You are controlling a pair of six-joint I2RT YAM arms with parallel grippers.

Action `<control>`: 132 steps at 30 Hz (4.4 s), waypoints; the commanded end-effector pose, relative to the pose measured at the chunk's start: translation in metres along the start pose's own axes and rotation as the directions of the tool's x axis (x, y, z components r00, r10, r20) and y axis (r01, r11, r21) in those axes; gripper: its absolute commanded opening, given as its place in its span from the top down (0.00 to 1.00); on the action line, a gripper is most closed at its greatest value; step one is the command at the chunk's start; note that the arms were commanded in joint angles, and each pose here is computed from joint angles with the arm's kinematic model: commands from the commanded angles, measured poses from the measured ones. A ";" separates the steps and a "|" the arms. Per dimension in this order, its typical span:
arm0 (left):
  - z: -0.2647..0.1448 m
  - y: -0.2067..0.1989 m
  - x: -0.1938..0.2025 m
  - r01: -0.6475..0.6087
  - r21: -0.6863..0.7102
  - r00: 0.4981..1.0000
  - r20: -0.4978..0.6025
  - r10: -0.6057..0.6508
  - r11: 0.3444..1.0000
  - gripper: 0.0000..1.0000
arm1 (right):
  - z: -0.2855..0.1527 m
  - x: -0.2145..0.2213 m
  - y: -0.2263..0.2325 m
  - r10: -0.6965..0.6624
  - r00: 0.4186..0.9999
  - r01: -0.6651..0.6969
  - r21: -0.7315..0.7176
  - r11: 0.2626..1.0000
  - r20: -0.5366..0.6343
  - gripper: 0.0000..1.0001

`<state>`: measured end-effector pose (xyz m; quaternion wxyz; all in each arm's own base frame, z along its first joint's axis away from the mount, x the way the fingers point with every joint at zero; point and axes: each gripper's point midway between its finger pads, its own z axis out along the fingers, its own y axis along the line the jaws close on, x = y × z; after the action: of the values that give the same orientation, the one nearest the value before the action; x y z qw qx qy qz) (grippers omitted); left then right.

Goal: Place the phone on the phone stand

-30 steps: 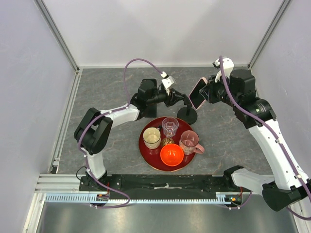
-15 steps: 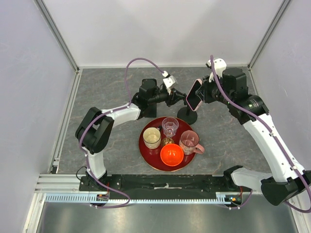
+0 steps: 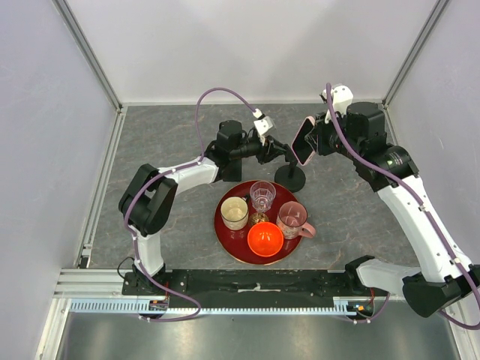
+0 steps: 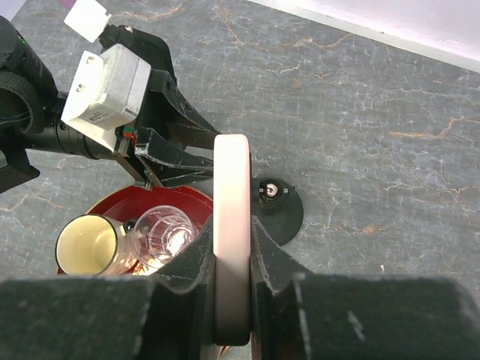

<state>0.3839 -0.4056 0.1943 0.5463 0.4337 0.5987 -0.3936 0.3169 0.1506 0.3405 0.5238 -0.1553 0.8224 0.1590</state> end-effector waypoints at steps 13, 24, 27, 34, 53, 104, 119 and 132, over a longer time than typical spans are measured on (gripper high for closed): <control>0.005 0.001 -0.003 -0.042 0.011 0.999 0.003 0.042 0.999 0.58 | 0.001 -0.024 0.015 -0.028 0.998 0.033 -0.074 0.997 0.060 1.00; 0.004 0.007 -0.014 -0.032 0.012 0.999 0.040 0.031 0.999 0.70 | 0.000 -0.016 0.014 -0.045 0.999 0.047 -0.059 0.997 0.029 1.00; 0.004 0.006 -0.015 -0.032 0.028 0.999 0.042 0.031 0.999 0.73 | 0.000 -0.014 0.014 -0.051 0.998 0.052 -0.058 0.997 0.023 1.00; 0.004 0.002 -0.015 -0.035 0.046 0.998 0.045 0.033 0.998 0.78 | 0.006 -0.005 0.016 -0.079 0.997 0.079 -0.067 0.995 -0.005 1.00; -0.001 0.003 -0.027 -0.017 0.060 0.996 0.084 0.012 0.998 0.64 | 0.006 0.000 0.019 -0.087 0.996 0.085 -0.069 0.994 -0.020 1.00; 0.000 -0.021 -0.001 -0.059 0.285 0.998 0.005 0.060 0.957 0.98 | 0.072 0.050 0.050 -0.476 0.799 0.567 -0.722 0.396 0.367 1.00; 0.001 -0.022 0.002 -0.053 0.298 0.998 -0.005 0.057 0.953 0.98 | 0.088 0.050 0.040 -0.486 0.796 0.569 -0.721 0.395 0.361 1.00; -0.009 0.022 -0.011 0.022 0.079 0.999 0.039 -0.025 0.997 0.98 | 0.085 0.051 0.017 -0.427 0.890 0.430 -0.601 0.674 0.157 1.00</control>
<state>0.3831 -0.4060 0.1927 0.5023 0.4839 0.5656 -0.4401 0.3476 0.2096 0.2273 0.4027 -0.5517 0.6412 0.3498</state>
